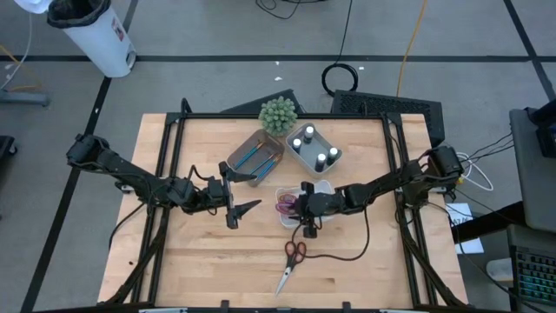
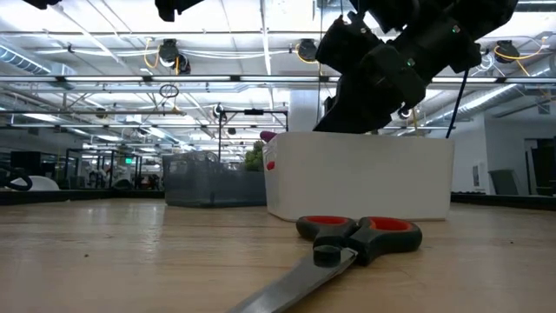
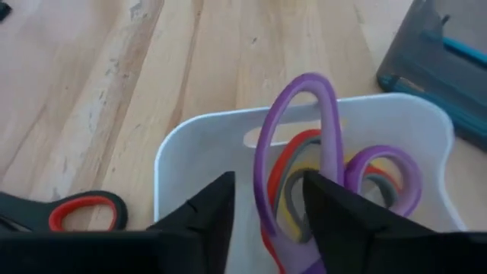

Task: Pick & Place Paint Supplies
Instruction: Put the black scissors into the white bin

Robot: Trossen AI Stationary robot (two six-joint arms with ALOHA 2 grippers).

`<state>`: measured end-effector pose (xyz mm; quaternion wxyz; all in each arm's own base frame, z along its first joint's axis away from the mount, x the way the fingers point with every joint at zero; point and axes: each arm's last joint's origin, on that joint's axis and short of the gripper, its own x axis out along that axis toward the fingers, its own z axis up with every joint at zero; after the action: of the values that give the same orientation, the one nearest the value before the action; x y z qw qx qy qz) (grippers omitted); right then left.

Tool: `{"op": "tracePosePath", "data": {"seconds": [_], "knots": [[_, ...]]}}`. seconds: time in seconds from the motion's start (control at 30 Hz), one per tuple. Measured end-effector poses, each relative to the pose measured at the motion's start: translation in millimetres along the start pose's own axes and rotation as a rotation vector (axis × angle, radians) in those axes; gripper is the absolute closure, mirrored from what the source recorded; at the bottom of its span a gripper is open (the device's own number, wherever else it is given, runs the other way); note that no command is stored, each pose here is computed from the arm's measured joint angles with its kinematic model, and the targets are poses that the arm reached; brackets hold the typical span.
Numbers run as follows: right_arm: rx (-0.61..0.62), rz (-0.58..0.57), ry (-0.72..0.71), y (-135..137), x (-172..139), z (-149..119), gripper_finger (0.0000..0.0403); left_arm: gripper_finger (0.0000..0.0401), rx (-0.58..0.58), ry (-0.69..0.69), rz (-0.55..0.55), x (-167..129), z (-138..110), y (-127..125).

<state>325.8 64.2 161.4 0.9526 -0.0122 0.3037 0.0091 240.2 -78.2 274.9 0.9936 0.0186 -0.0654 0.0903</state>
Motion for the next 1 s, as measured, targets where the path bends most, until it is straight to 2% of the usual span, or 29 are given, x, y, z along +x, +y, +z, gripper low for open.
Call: {"op": "tracePosePath", "data": {"seconds": [0.17,0.3,0.5,0.63,0.77,0.9,1.0], "knots": [[-0.028,0.004,-0.042,0,-9,9,0.0223,0.0061,0.0,0.0,0.0,0,0,0],[-0.028,0.015,-0.068,0,-19,16,0.0199,0.0061,0.0,0.001,0.0,0,0,0],[-0.013,0.066,-0.129,15,-32,24,0.0189,0.0061,0.0,0.001,0.0,0,0,0],[-0.09,0.187,-0.149,40,-38,23,0.0192,0.0061,-0.004,0.001,0.0,0,0,0],[-0.164,0.271,-0.137,67,-35,13,0.0194,0.0061,-0.008,0.001,0.0,0,0,0],[-0.274,0.318,-0.064,88,-27,-8,0.0195,0.0061,-0.009,0.001,0.0,0,0,0],[-0.294,0.369,0.031,96,-19,-25,0.0195,0.0061,-0.01,0.001,0.0,0,0,0]]}}
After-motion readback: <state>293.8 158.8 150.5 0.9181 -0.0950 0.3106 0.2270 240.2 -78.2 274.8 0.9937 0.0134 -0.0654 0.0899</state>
